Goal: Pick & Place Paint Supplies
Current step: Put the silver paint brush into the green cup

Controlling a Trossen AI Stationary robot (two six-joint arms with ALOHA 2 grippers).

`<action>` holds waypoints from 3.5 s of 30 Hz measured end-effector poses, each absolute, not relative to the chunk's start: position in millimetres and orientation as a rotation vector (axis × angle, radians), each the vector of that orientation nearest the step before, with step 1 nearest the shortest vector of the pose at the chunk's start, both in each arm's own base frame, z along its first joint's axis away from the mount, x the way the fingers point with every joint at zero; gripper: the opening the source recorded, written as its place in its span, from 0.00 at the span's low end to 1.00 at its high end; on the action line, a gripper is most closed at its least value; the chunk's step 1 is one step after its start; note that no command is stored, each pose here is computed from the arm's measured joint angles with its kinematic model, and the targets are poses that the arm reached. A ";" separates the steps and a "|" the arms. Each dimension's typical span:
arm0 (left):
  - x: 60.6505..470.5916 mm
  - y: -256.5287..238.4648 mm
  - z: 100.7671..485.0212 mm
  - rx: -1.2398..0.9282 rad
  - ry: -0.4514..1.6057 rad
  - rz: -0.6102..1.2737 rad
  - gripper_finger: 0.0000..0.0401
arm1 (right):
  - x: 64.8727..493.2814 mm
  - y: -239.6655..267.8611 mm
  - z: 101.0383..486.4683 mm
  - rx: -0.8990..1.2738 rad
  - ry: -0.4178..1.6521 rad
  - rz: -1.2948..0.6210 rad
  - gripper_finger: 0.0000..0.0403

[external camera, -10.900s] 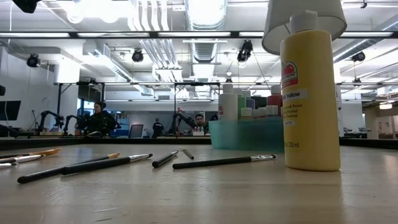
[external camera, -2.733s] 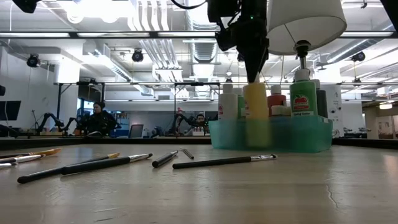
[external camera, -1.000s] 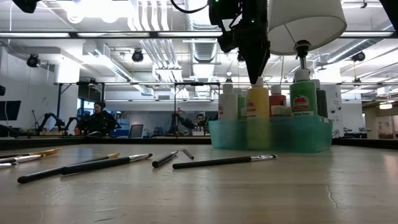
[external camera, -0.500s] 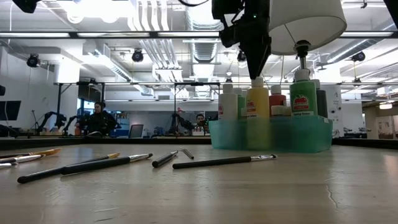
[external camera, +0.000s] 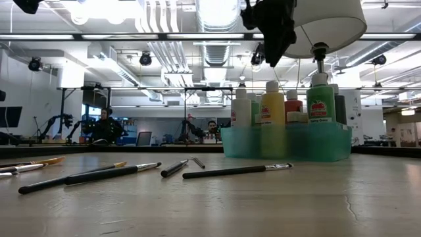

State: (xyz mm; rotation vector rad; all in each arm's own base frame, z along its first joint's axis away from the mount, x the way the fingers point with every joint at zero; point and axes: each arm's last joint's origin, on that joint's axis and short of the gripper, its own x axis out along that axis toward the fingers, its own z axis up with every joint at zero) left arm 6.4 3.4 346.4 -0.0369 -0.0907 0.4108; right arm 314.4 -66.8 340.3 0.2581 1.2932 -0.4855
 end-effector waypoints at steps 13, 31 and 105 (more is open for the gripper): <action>6.4 3.4 346.4 -0.037 -0.091 0.411 0.61 | 300.1 -25.4 381.5 0.195 1.045 -0.344 0.40; 6.5 3.4 346.4 -0.037 -0.091 0.410 0.61 | 293.8 45.5 384.9 -0.124 1.056 -0.006 0.28; 6.5 3.4 346.3 -0.037 -0.090 0.411 0.61 | 347.6 73.5 161.3 -0.180 1.392 0.339 0.02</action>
